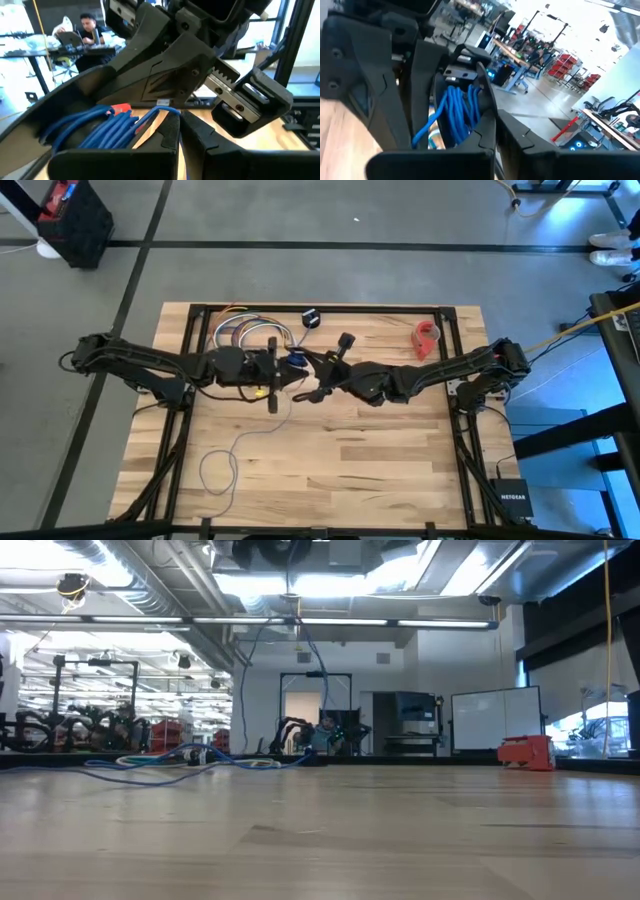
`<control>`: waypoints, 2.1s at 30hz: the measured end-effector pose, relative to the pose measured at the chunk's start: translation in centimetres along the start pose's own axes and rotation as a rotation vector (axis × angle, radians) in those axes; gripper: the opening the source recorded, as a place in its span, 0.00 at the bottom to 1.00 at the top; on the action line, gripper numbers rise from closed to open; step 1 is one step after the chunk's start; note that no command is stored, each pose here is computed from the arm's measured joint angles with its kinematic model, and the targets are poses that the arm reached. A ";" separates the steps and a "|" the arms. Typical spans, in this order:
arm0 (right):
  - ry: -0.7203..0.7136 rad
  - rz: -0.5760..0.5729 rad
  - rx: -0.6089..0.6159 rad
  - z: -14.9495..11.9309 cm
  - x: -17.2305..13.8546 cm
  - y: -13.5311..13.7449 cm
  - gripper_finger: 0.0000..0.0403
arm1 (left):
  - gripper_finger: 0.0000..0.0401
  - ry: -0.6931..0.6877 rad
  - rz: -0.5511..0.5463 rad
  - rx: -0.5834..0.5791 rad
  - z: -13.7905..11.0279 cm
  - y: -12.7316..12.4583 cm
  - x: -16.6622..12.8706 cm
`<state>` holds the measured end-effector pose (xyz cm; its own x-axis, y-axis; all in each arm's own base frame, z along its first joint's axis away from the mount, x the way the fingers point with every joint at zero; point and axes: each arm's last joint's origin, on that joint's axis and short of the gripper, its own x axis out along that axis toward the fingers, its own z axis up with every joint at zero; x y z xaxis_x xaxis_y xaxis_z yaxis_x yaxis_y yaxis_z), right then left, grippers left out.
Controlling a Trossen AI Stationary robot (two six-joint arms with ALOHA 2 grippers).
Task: Coil cords
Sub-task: Coil the blue wire onto the spool
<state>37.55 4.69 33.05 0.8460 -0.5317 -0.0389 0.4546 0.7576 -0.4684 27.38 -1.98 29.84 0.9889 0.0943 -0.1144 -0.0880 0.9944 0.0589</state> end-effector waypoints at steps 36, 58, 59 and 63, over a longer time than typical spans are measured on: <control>-0.144 -0.002 0.094 2.9 -2.0 -2.1 0.02 | 0.00 0.055 -0.005 0.116 -0.8 -0.1 0.2; -0.228 -0.080 0.105 6.4 -7.2 -6.3 0.02 | 0.00 0.398 0.000 0.092 -4.2 0.0 -0.6; -0.229 -0.083 0.104 6.5 -7.6 -6.6 0.02 | 0.00 0.416 -0.001 0.092 -4.4 0.0 -0.6; -0.237 -0.118 0.119 7.0 -8.5 -8.1 0.02 | 0.00 0.456 0.003 0.081 -5.5 0.0 -0.8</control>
<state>28.57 5.71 43.37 0.8204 -0.5264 0.2234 0.5716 0.7421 -0.3501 25.94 -1.81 24.49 0.8334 0.1271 -0.5379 -0.0637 0.9888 0.1349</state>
